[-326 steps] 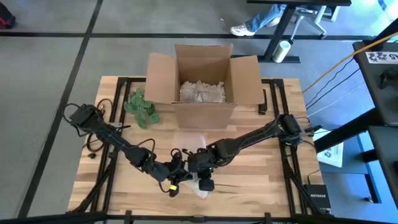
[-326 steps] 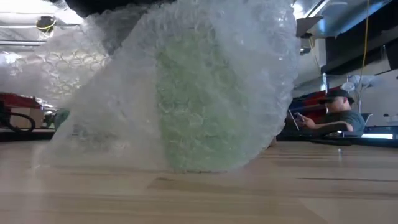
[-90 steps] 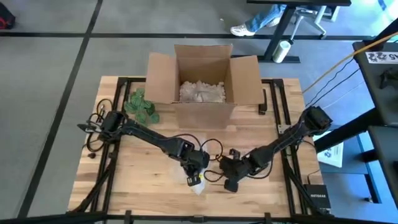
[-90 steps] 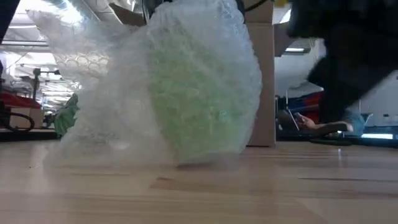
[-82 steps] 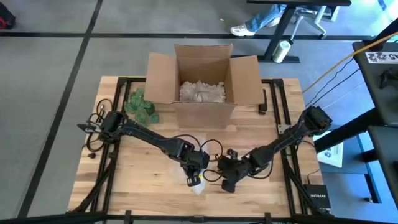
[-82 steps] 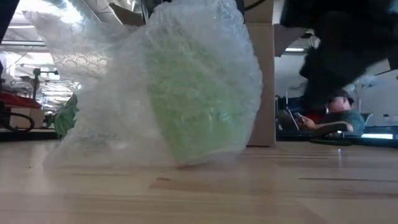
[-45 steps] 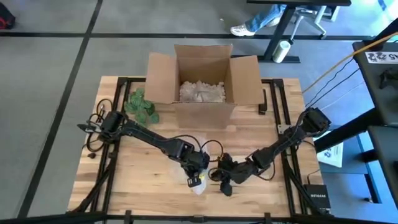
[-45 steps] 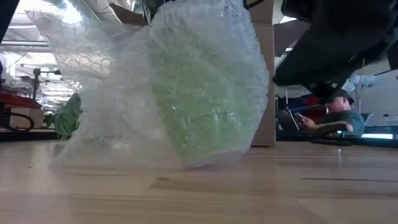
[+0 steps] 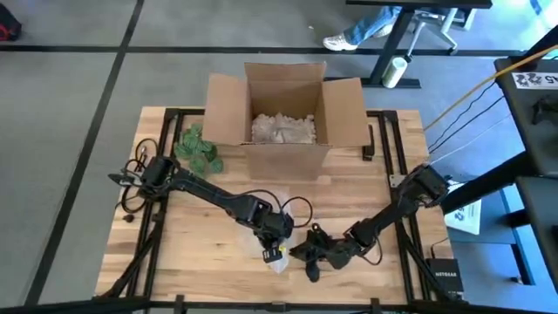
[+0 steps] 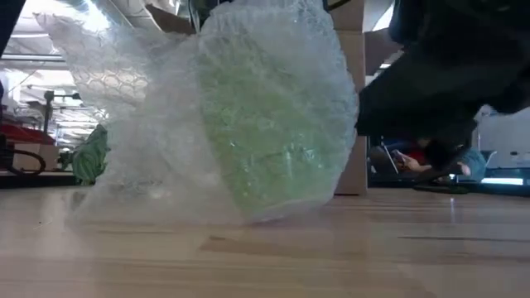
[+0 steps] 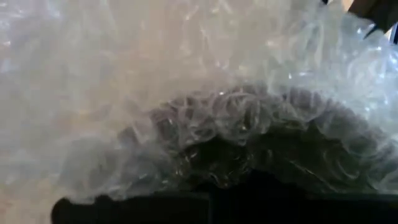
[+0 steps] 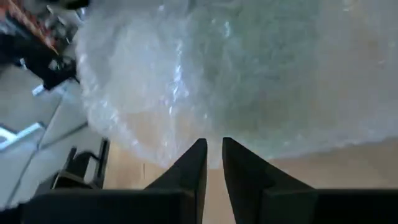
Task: Wrap mug
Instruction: Wrap the green mug in bubble wrap
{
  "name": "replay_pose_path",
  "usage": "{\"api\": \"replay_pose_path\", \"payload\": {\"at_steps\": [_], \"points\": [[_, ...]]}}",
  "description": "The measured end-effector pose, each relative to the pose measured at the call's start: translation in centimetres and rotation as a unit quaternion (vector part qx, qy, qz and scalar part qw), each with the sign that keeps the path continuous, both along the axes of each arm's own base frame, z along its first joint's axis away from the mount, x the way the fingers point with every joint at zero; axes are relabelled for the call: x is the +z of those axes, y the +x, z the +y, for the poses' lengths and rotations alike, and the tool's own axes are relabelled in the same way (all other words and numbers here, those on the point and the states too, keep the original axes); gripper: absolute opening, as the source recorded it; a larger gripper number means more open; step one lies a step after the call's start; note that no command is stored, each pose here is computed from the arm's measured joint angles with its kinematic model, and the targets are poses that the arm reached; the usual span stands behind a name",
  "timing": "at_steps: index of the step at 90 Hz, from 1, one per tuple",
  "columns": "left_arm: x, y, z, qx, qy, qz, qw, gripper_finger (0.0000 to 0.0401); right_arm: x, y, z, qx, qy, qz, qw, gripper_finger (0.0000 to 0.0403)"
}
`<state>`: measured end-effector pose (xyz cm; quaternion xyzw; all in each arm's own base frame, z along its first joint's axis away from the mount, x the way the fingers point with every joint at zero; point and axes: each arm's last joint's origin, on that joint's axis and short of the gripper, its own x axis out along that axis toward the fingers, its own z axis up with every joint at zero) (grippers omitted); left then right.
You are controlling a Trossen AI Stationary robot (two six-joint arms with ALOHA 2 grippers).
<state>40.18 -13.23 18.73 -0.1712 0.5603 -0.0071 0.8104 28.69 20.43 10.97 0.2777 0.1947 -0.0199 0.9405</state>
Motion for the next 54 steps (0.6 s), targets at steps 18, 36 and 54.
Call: {"api": "replay_pose_path", "payload": {"at_steps": [18,36,54], "points": [[0.0,0.0,-0.1,0.002,0.006,-0.001,1.000,0.0000,-1.1,0.5,0.3,-0.015,0.010,0.000,1.000,0.0037],[0.7,0.0,-0.1,0.000,0.006,-0.008,1.000,0.0000,-2.6,0.5,0.3,-0.030,0.030,0.020,0.999,0.0037],[2.2,0.6,-0.6,-0.008,0.013,-0.040,0.999,0.0000,-2.7,0.9,-0.1,-0.035,0.032,0.015,0.999,0.0037]]}}
